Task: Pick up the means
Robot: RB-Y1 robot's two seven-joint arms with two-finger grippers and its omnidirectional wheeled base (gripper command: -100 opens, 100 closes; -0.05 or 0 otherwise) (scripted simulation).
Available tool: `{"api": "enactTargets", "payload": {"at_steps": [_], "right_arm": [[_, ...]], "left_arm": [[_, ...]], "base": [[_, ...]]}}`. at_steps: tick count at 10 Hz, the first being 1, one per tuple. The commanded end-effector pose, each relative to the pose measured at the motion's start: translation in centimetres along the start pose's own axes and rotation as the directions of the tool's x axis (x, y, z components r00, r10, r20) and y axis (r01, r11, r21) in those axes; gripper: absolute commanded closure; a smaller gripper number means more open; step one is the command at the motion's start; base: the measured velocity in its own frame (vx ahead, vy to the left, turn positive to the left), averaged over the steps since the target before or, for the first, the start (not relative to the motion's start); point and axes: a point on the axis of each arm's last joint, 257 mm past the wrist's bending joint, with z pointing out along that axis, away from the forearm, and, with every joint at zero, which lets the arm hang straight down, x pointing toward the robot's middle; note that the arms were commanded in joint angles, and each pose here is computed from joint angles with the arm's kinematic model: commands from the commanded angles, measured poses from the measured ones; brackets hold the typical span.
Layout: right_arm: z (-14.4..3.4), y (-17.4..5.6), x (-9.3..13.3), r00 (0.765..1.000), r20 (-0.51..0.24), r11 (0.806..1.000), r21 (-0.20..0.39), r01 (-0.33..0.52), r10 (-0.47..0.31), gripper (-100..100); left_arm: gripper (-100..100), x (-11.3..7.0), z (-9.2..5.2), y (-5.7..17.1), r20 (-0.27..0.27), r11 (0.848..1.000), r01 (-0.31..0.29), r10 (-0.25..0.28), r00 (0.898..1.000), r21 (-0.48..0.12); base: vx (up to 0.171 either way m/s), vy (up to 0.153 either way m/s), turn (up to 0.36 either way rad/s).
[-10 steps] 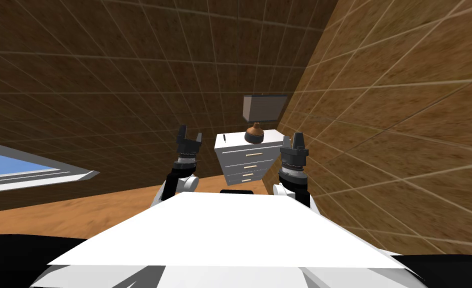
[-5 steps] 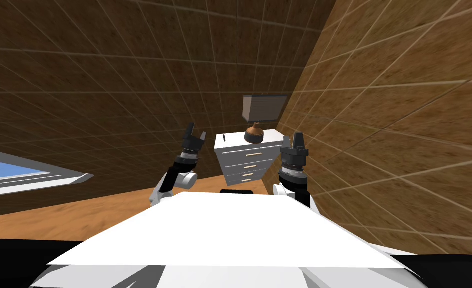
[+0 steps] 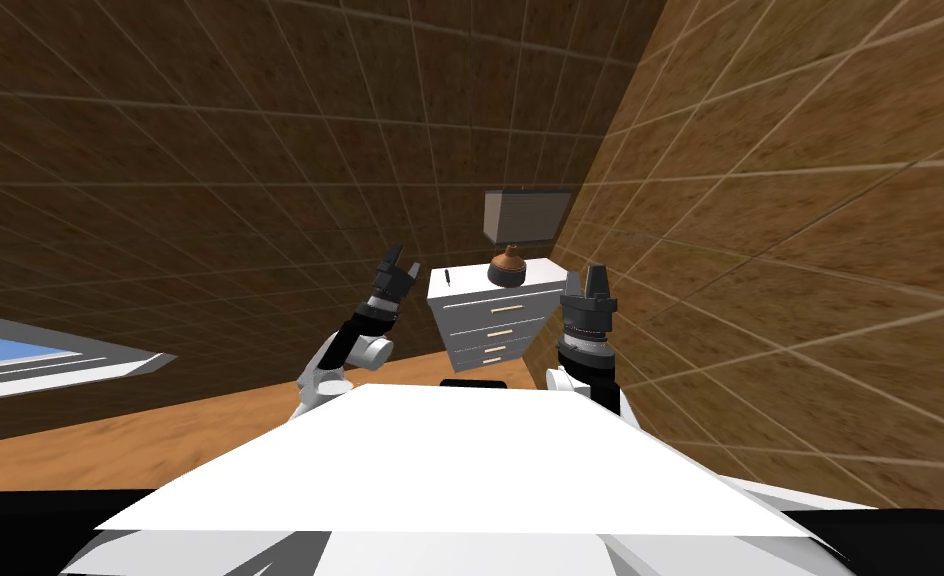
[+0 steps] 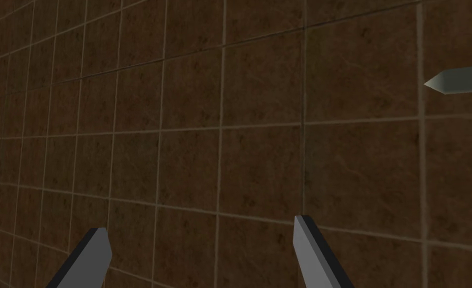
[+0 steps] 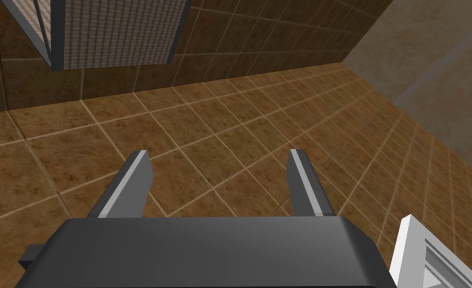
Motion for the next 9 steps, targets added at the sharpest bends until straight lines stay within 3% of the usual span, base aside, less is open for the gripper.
{"api": "enactTargets", "payload": {"at_steps": [1, 5, 6, 8, 9], "right_arm": [[0.0, 0.0, 0.0, 1.000, 0.000, 1.000, 0.000, 0.000, 0.000, 0], [0.0, 0.0, 0.0, 1.000, 0.000, 1.000, 0.000, 0.000, 0.000, 0], [0.0, 0.0, 0.0, 1.000, 0.000, 1.000, 0.000, 0.000, 0.000, 0], [0.0, 0.0, 0.0, 1.000, 0.000, 1.000, 0.000, 0.000, 0.000, 0], [0.0, 0.0, 0.0, 1.000, 0.000, 1.000, 0.000, 0.000, 0.000, 0]], "left_arm": [[-100, 0.0, 0.4, 0.7, -0.018, 0.999, -0.011, 0.011, 1.000, -0.031], [-100, 0.7, 1.6, 2.6, -0.090, 0.991, -0.064, 0.054, 0.994, -0.114], [-100, 1.0, 2.2, 2.8, -0.125, 0.988, -0.093, 0.077, 0.989, -0.127], [-100, 0.9, 2.1, 3.6, -0.126, 0.982, -0.099, 0.080, 0.989, -0.158], [-100, 1.1, 2.6, 4.3, -0.163, 0.973, -0.137, 0.107, 0.981, -0.184]], "base": [[-0.001, 0.003, -0.036], [-0.002, 0.000, -0.047], [-0.005, -0.005, -0.059], [-0.002, -0.002, -0.019], [-0.004, -0.007, -0.075]]}}
